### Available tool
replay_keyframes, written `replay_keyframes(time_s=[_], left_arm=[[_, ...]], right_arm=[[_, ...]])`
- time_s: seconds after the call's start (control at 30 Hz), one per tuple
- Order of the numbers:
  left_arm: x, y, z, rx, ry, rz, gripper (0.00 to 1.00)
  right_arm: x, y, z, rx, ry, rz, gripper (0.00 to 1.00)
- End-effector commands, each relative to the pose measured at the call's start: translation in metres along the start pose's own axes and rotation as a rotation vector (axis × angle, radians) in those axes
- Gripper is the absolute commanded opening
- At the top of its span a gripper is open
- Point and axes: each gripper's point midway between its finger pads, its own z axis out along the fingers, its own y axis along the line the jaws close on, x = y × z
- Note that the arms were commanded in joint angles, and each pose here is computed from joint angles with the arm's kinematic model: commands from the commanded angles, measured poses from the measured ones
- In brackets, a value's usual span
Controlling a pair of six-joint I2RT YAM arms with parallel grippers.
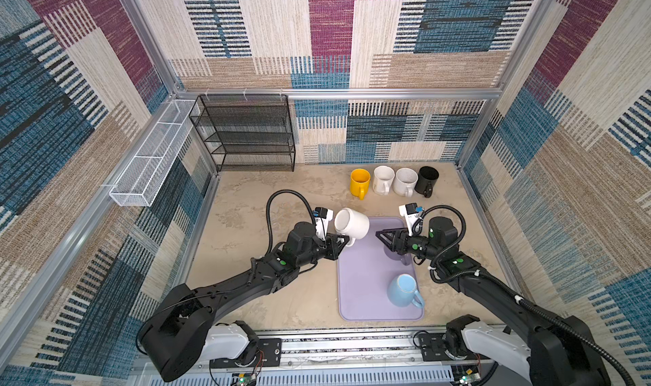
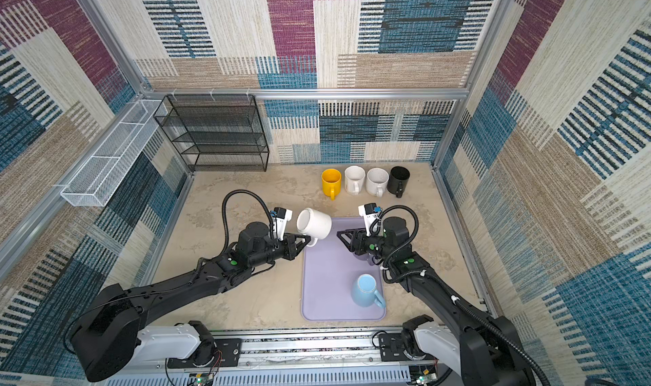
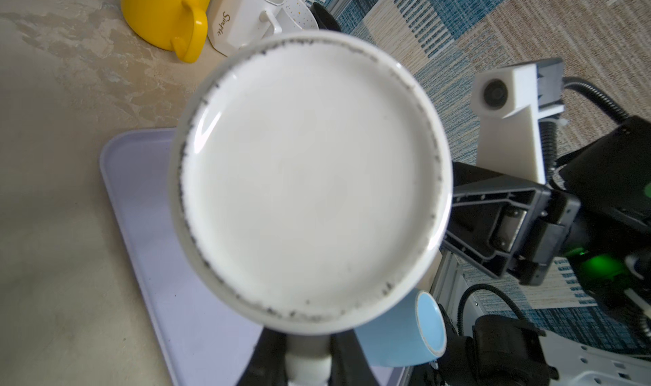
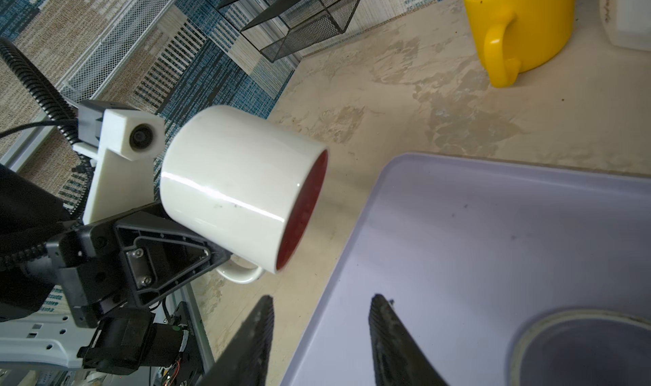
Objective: Turn the mug right side up
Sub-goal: 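Hold the white mug sideways with the left gripper while the right gripper approaches its rim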
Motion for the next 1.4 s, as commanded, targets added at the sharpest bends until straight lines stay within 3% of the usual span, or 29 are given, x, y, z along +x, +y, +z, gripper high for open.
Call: replay_keyframes(time_s=[0.0, 0.87, 1.37], left_arm=[[-0.028, -0.026, -0.006, 0.110, -0.113, 0.020, 0.00], [-0.056, -0.058, -0.037, 0.245, -0.241, 0.007, 0.00], [-0.055, -0.071, -0.040, 0.347, -0.266, 0.017, 0.00]], right_arm=[[-0.008, 0.015, 0.000, -0.063, -0.036, -0.010, 0.46], [-0.002, 0.063, 0.017, -0.221, -0.013, -0.036, 0.44], [-0.006, 0.089, 0.015, -0.341, -0.024, -0.047, 0.43]])
